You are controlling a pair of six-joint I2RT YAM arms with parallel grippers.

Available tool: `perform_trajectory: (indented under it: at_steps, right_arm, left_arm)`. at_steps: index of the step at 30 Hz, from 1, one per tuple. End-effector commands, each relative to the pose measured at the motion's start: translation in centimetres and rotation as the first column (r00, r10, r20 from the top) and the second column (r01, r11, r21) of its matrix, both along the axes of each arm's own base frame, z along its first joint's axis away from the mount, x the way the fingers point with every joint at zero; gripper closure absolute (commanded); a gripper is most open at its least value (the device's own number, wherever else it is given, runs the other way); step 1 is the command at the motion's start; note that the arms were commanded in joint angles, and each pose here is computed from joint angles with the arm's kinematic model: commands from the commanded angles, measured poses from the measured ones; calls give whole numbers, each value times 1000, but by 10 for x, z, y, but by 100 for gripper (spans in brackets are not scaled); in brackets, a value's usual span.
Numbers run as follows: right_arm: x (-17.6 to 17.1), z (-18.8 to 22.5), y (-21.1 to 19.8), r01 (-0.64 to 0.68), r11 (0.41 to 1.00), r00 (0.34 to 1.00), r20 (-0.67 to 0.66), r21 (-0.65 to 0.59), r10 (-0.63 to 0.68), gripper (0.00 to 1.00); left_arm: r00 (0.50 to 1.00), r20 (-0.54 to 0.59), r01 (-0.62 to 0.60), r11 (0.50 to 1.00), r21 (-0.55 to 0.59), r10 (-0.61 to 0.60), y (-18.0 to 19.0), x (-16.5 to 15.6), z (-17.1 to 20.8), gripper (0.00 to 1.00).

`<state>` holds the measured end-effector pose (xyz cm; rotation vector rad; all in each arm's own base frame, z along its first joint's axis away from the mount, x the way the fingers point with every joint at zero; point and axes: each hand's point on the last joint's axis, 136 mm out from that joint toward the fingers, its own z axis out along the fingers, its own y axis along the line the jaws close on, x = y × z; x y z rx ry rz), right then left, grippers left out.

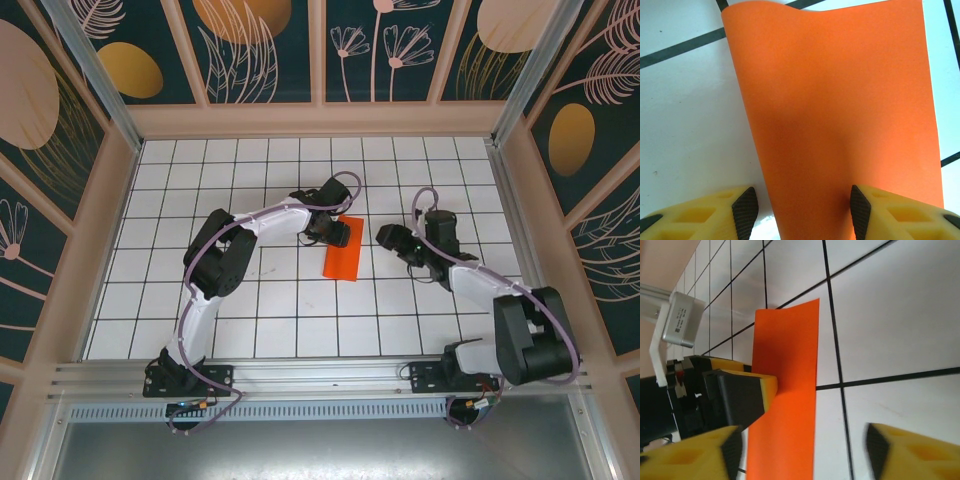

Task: Fold a paper plane with a square sheet of paper (fold left side to right side)
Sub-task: Hold the square sheet of paper at the center of the table.

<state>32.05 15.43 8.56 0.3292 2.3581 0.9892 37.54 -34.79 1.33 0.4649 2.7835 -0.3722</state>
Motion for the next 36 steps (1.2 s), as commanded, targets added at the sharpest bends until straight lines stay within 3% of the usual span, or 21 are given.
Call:
perform_trajectory:
  at_steps: [1, 6, 10, 36]
  right_arm:
    - [9, 7, 21, -46, 998, 999, 24, 46, 45, 52]
    - [15, -6, 34, -70, 996, 998, -3, 48, 70, 86]
    - [20, -15, 50, -116, 993, 993, -22, 32, 117, 100]
    - [27, -70, 60, -159, 984, 976, -164, -80, 144, 100]
  left_arm:
    - [997, -68, 42, 999, 5, -41, -11, -16, -55, 43]
    - [997, -68, 39, 999, 6, -38, -10, -16, -54, 43]
    - [997, -65, 39, 999, 8, -38, -10, -15, -54, 43]
    - [997, -62, 38, 999, 12, -37, -9, -15, -53, 43]
